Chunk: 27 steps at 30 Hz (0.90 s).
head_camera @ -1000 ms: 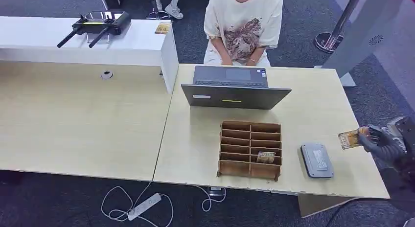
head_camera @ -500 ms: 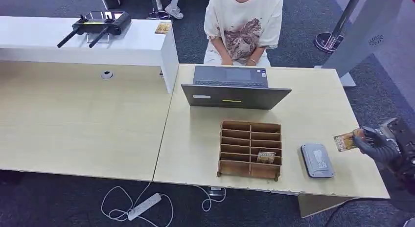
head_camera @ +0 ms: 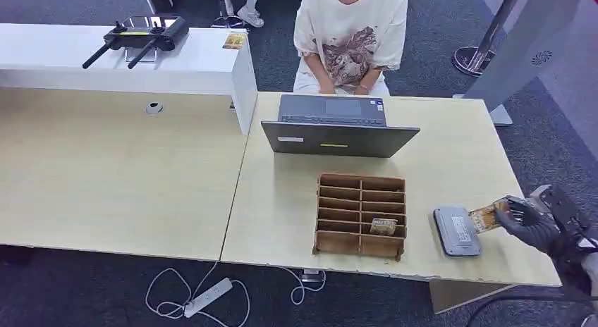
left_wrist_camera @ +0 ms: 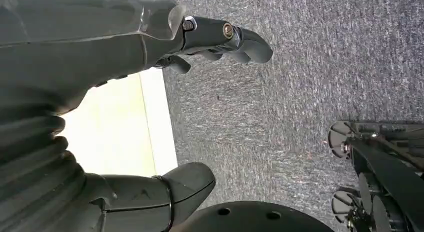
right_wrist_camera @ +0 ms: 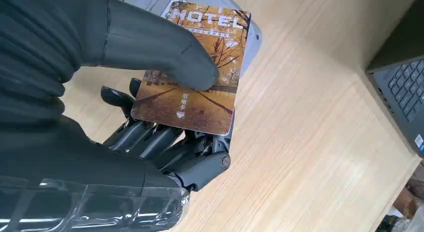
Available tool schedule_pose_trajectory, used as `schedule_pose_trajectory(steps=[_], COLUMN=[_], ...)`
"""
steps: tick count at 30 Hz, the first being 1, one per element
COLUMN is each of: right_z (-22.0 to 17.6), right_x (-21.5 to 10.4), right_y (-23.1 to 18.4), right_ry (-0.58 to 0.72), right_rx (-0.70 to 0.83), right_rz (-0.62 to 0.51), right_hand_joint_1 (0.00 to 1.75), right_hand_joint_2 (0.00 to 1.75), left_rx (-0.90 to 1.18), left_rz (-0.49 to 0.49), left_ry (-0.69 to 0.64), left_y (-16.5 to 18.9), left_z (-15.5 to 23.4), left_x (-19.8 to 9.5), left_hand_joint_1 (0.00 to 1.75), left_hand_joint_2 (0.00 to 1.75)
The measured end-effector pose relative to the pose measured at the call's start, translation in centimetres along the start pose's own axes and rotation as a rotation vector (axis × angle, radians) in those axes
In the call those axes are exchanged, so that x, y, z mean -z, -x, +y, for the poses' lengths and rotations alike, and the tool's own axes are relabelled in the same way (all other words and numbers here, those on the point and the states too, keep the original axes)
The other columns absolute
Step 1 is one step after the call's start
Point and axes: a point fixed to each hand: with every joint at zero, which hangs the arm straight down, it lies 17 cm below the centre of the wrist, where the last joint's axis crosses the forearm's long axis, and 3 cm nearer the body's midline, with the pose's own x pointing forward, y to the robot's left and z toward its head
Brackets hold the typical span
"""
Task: Pass the card to the sensor for recognition and then transmit it.
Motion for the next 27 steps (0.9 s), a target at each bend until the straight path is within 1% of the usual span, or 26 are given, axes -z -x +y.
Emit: schedule_pose_trajectory(steps=[6, 16, 21, 24, 27], right_z=[0.6, 3.2, 4.8, 6.6, 6.6], right_x=[-0.1, 0.3, 1.5, 2.7, 2.7], right_y=[0.5, 1.7, 2.1, 2.2, 2.2], right_ry=[-0.012, -0.04, -0.031, -0.038, -0.038], right_rx=[-0.005, -0.026, -0.06, -0.074, -0.074], right_rz=[0.011, 0.025, 0.044, 0.048, 0.048], right_hand_joint_1=[1.75, 1.75, 1.75, 1.75, 1.75], right_hand_joint_2=[1.75, 1.75, 1.75, 1.75, 1.75], left_rx=[0.007, 0.019, 0.028, 0.029, 0.029], left_rz=[0.002, 0.012, 0.025, 0.033, 0.033], left_ry=[-0.002, 0.008, 0.007, 0.01, 0.01], left_y=[0.1, 0.2, 0.2, 0.2, 0.2], left_z=[0.1, 0.1, 0.1, 0.1, 0.1], left_x=[0.0, 0.0, 0.0, 0.0, 0.0], left_hand_joint_1=[0.0, 0.0, 0.0, 0.0, 0.0], left_hand_joint_2=[1.75, 1.75, 1.75, 1.75, 1.75])
